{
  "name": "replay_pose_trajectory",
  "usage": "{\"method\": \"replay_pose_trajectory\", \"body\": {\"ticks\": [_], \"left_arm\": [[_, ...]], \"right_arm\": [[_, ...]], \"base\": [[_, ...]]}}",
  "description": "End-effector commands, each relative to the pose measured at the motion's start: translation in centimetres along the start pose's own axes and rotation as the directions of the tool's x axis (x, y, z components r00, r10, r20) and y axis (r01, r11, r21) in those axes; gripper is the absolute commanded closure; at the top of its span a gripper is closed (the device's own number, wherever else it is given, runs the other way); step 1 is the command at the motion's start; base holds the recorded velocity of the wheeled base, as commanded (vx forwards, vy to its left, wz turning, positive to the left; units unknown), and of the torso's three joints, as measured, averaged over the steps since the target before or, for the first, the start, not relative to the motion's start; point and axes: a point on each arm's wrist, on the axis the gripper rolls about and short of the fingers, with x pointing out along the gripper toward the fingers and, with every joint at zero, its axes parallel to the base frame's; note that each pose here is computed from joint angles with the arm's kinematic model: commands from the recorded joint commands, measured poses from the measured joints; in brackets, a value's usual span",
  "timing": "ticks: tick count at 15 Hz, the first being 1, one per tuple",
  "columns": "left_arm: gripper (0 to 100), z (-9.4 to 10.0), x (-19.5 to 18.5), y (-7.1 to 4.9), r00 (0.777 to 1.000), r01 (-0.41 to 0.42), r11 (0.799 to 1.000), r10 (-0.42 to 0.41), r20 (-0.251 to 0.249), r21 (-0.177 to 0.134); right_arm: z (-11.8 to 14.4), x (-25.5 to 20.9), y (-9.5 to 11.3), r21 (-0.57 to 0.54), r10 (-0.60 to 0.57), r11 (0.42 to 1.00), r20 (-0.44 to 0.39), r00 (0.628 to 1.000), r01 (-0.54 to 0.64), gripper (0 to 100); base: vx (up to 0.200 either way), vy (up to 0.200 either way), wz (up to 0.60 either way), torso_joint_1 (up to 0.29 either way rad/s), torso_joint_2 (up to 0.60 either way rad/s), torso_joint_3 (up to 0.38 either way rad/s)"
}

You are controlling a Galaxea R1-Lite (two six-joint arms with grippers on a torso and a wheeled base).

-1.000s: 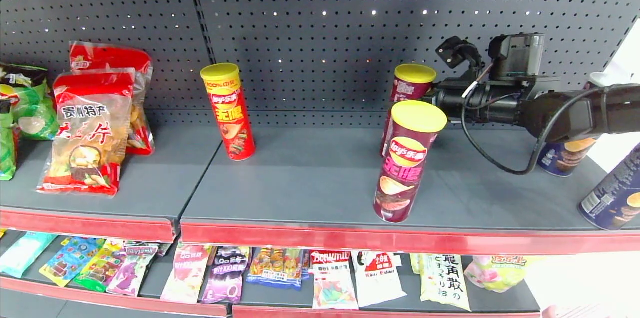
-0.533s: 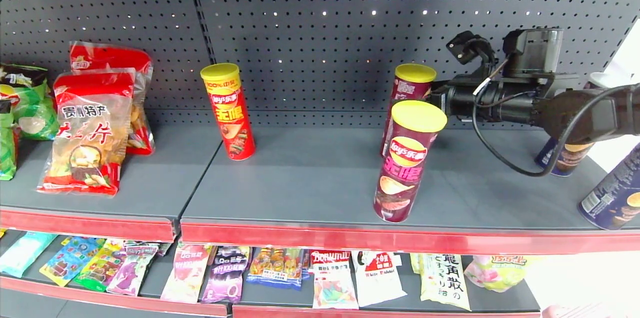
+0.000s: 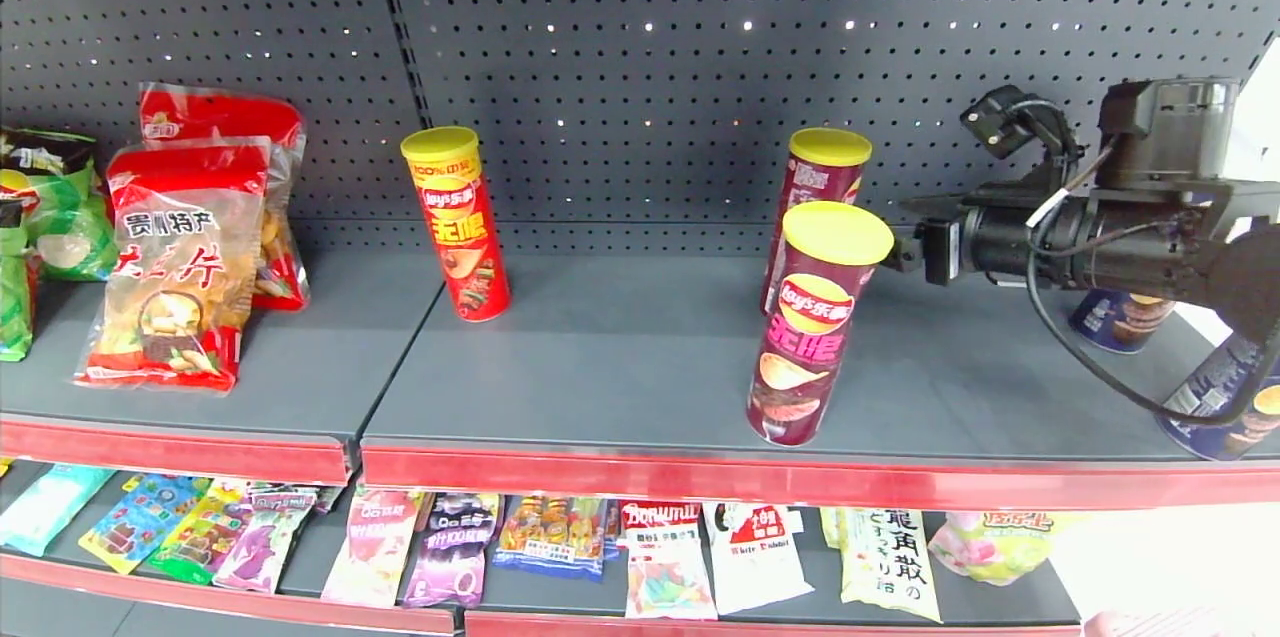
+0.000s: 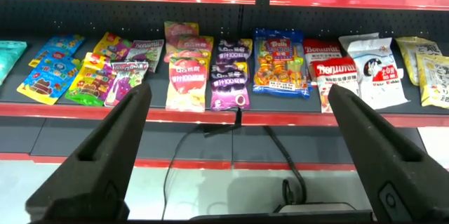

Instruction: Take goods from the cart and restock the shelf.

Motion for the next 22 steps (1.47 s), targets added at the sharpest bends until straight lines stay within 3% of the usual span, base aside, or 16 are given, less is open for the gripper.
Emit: {"method": "replay_pose_trajectory", "body": {"ticks": [1, 4, 8, 14, 22], "left_arm": [[0, 0.0, 0.0, 0.0, 1.000, -0.001, 1.000, 0.001, -0.002, -0.001], [0, 0.0, 0.0, 0.0, 1.000, 0.001, 1.000, -0.001, -0.002, 0.000], [0, 0.0, 0.0, 0.0, 1.000, -0.001, 1.000, 0.001, -0.002, -0.003], [0, 0.0, 0.0, 0.0, 1.000, 0.001, 1.000, -0.001, -0.002, -0.005], [0, 0.0, 0.0, 0.0, 1.000, 0.001, 1.000, -0.001, -0.002, -0.003]], "right_arm": [[0.0, -2.4, 0.4, -0.001, -0.023, 1.000, 0.010, 1.000, 0.023, 0], [-1.5, -4.3, 1.0, 0.026, -0.046, 0.999, -0.027, 0.999, 0.046, 0], [-3.1, -7.9, 3.2, 0.037, -0.023, 0.999, -0.041, 0.999, 0.024, 0], [-1.8, -9.8, 7.6, -0.010, 0.140, 0.990, 0.044, 0.989, -0.140, 0], [-1.7, -8.4, 9.2, -0.026, 0.213, 0.977, 0.022, 0.977, -0.213, 0]], "base": [[0.000, 0.000, 0.00, 0.000, 0.00, 0.000], [0.000, 0.000, 0.00, 0.000, 0.00, 0.000], [0.000, 0.000, 0.00, 0.000, 0.00, 0.000], [0.000, 0.000, 0.00, 0.000, 0.00, 0.000], [0.000, 0.000, 0.00, 0.000, 0.00, 0.000]]}}
